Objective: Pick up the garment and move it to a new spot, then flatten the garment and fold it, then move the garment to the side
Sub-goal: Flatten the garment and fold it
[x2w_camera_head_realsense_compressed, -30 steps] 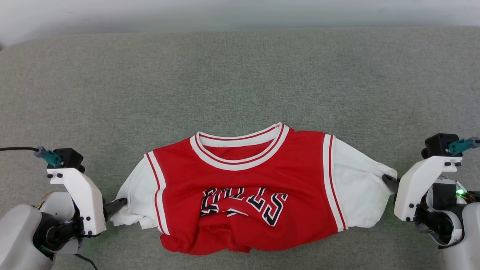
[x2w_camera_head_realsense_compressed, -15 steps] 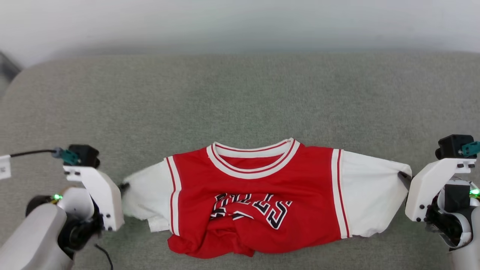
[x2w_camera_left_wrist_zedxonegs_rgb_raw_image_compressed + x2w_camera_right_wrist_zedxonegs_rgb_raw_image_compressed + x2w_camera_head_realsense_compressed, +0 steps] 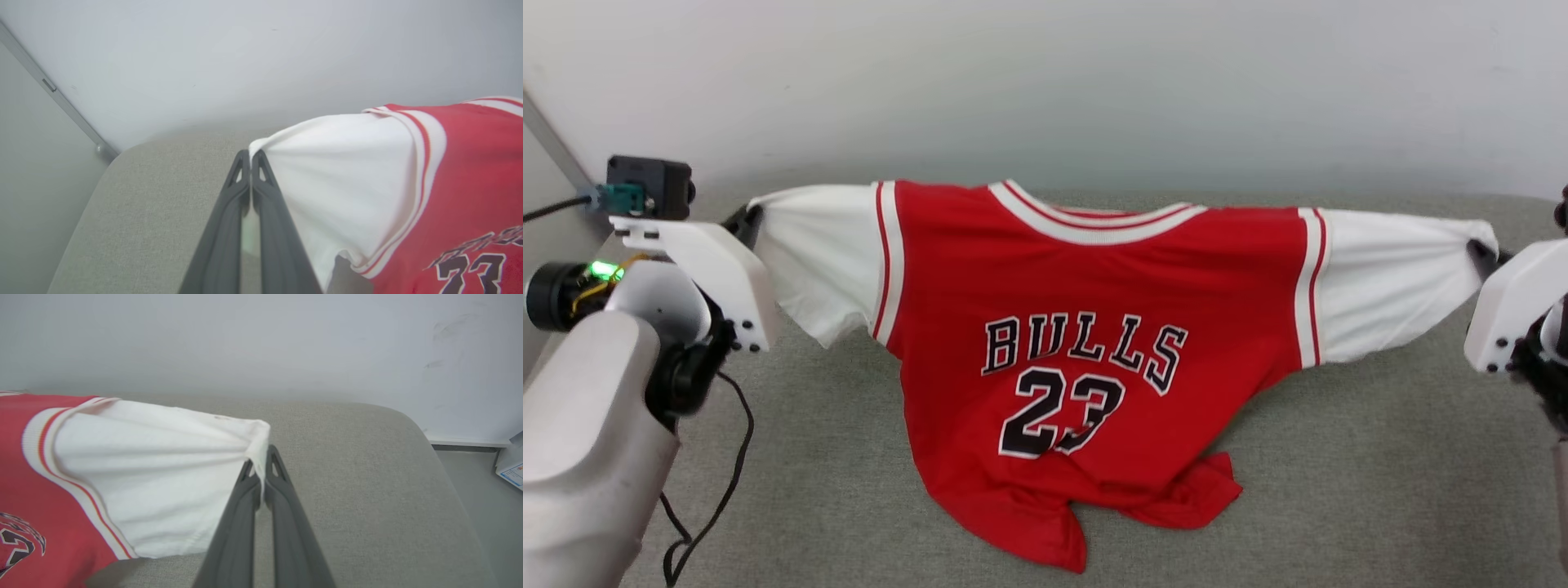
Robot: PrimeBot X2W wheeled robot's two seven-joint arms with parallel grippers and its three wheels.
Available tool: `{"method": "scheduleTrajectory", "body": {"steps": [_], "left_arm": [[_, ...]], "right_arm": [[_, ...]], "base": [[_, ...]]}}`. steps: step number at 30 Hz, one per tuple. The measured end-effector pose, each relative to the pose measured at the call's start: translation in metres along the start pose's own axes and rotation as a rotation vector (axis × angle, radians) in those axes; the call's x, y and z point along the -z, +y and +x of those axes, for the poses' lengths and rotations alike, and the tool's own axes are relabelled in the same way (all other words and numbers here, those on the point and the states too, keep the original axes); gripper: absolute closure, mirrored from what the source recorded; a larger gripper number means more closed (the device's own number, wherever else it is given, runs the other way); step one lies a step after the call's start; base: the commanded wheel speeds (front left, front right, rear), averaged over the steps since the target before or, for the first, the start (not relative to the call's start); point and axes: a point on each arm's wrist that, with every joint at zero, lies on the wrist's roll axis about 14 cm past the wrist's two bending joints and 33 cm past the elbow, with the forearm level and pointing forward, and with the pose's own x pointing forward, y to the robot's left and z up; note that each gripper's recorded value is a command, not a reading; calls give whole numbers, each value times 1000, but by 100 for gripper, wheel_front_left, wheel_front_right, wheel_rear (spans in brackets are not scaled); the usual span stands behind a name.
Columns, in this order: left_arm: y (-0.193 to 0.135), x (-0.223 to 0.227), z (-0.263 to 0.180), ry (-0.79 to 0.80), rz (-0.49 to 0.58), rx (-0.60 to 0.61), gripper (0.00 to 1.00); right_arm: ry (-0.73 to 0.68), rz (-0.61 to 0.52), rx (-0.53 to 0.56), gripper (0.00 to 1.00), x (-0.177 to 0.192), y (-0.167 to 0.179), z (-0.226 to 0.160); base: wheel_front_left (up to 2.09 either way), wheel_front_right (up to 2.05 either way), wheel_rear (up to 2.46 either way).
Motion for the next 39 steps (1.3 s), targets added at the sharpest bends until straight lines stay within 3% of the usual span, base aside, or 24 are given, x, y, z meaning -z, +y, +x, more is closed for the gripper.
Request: {"method": "scheduleTrajectory", "body": {"steps": [14, 24, 32, 39], "left_arm": [[16, -136, 75, -364, 17, -40, 100], [28, -191, 128, -613, -22, -52, 100], [27, -189, 166, -665, -15, -35, 100], [21, -146, 206, -590, -41, -13, 100]], "right_arm": [[-344, -95, 33, 100, -155, -1, 57], [-591, -111, 71, 100, -229, -8, 99], [-672, -129, 60, 100, -242, -3, 131], [-581, -136, 31, 100, -199, 4, 178]], "base": [[0, 0, 0], [0, 0, 0], [0, 0, 0], [0, 0, 0]]}}
